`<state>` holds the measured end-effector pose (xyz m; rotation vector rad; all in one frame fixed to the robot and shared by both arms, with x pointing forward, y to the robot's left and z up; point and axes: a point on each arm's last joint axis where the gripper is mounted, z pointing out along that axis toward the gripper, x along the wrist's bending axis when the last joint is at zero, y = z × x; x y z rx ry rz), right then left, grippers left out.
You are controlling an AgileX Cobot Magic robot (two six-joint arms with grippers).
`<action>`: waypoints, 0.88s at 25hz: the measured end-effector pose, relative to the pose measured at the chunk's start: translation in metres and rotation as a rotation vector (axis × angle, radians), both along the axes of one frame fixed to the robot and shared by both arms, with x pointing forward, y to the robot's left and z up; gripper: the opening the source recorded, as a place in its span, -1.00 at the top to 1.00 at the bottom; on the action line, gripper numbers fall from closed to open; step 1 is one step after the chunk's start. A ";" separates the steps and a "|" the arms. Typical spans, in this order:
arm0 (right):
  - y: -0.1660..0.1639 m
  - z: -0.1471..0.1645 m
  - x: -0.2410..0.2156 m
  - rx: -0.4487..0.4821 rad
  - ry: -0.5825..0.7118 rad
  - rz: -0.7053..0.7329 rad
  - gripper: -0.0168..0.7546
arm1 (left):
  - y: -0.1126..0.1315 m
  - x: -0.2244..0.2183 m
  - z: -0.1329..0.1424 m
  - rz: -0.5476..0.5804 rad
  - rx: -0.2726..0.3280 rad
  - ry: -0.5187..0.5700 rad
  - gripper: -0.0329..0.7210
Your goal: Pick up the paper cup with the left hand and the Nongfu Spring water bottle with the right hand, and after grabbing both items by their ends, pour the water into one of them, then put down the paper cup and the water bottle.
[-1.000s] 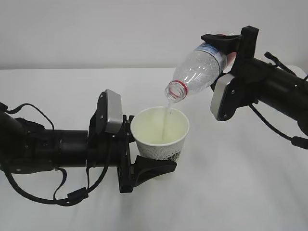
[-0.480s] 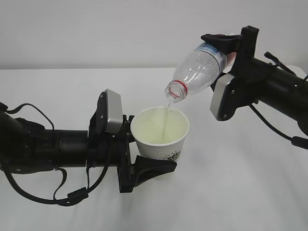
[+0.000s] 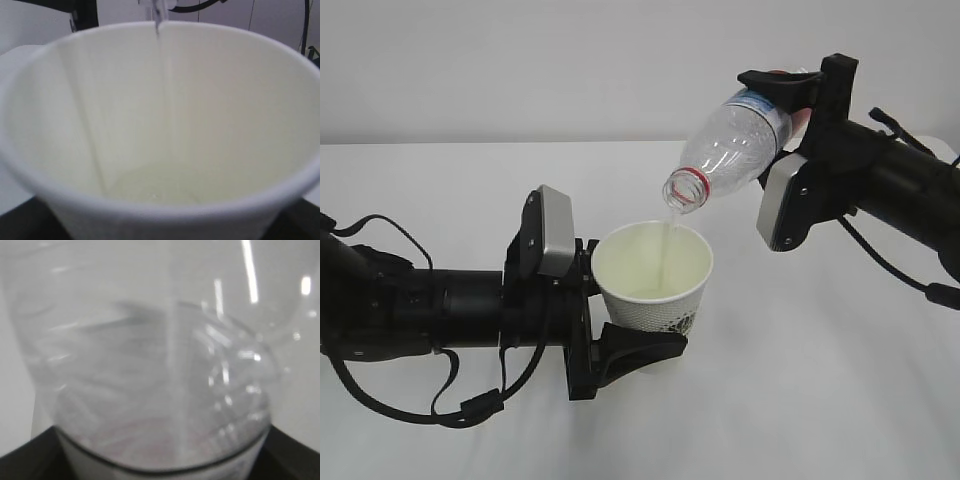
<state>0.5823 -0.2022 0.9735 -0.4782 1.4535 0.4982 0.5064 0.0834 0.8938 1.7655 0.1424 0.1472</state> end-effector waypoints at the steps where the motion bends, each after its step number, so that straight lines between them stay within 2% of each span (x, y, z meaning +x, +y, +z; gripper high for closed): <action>1: 0.000 0.000 0.000 0.001 0.001 0.000 -0.45 | 0.000 0.000 0.000 0.000 0.000 0.000 -0.68; 22: 0.000 0.000 0.000 -0.004 -0.004 -0.002 -0.45 | 0.000 0.000 0.000 0.001 0.000 0.000 -0.68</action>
